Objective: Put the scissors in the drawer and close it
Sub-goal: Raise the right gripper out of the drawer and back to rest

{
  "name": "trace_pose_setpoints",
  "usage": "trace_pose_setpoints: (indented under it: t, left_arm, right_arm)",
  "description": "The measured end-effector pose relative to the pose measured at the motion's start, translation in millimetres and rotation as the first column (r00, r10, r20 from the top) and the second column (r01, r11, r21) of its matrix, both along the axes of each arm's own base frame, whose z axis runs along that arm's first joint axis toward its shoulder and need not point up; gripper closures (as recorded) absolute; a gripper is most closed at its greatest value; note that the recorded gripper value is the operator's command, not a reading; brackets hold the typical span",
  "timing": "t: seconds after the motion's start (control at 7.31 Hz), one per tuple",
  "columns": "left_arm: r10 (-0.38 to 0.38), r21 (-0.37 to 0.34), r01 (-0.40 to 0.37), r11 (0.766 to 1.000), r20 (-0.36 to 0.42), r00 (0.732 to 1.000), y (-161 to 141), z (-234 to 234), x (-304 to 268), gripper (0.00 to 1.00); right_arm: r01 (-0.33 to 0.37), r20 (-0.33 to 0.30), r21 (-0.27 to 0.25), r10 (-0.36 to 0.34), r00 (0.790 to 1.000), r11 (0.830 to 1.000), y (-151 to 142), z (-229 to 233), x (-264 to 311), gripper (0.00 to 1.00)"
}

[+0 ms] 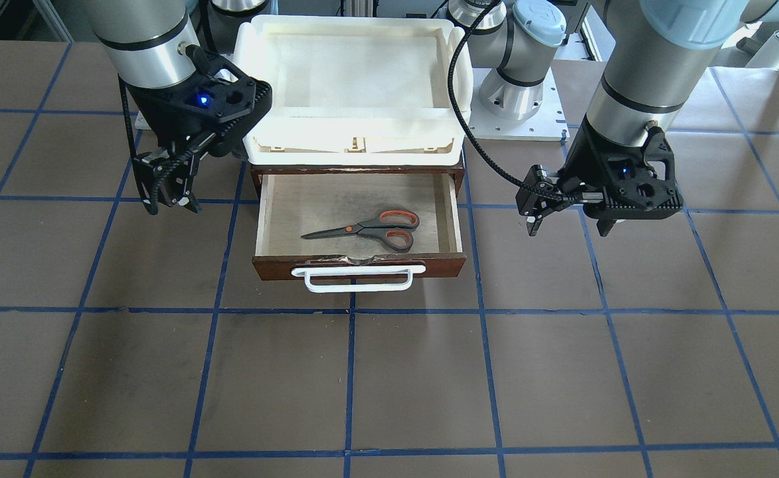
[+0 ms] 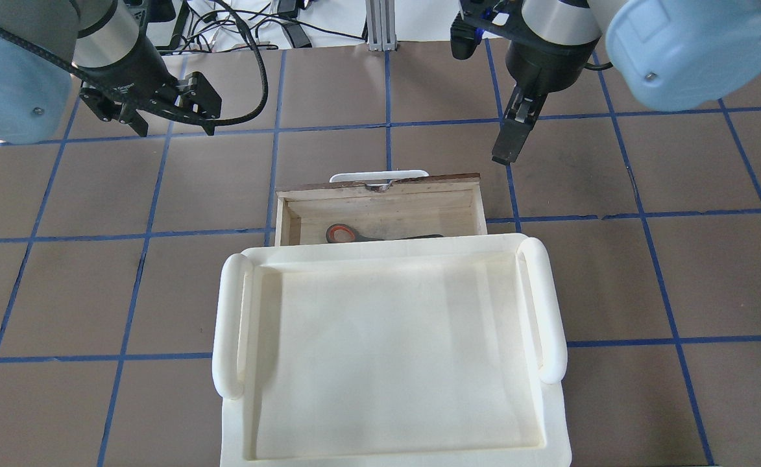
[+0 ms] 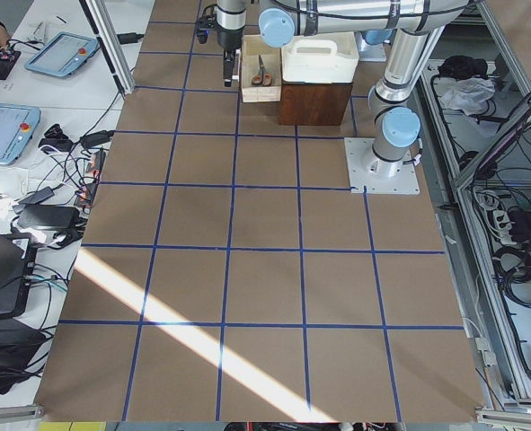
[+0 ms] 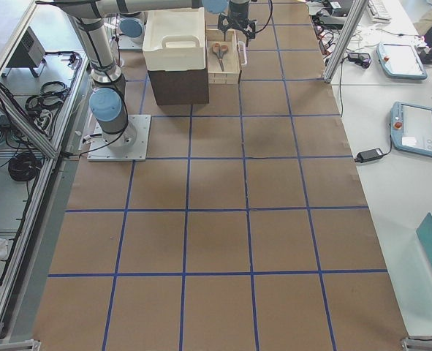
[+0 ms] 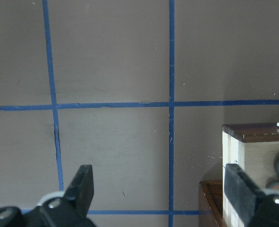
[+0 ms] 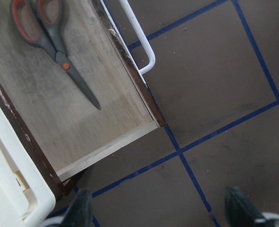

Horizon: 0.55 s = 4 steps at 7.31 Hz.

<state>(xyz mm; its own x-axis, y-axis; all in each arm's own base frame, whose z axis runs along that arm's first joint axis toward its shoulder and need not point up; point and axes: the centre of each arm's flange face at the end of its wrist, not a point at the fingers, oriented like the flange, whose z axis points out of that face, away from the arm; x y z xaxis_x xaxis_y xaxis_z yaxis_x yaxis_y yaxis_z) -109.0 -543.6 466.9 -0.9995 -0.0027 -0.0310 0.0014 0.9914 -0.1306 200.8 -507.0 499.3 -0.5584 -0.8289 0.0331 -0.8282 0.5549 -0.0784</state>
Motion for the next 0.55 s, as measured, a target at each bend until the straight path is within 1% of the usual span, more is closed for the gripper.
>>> trace_pose_setpoints:
  t: [0.14,0.27,0.41,0.55]
  left_arm:
    - [0.018,-0.016,-0.018,1.000,-0.007,1.000,-1,2,-9,0.00]
    - [0.035,-0.022,-0.036,0.999,-0.023,0.999,-1,1,-24,0.00]
    - [0.053,-0.014,-0.054,0.998,-0.053,0.997,-3,-4,-39,0.00]
    - [0.071,0.003,-0.071,0.997,-0.080,0.994,-6,-13,-50,0.00]
  right_arm:
    - [0.217,0.030,-0.041,-0.216,0.976,0.975,-3,9,-3,0.00]
    - [0.397,0.065,-0.055,-0.393,0.917,0.916,-1,18,-7,0.00]
    - [0.519,0.089,-0.055,-0.514,0.853,0.853,1,26,-13,0.00]
    - [0.626,0.105,-0.046,-0.619,0.778,0.779,3,33,-25,0.00]
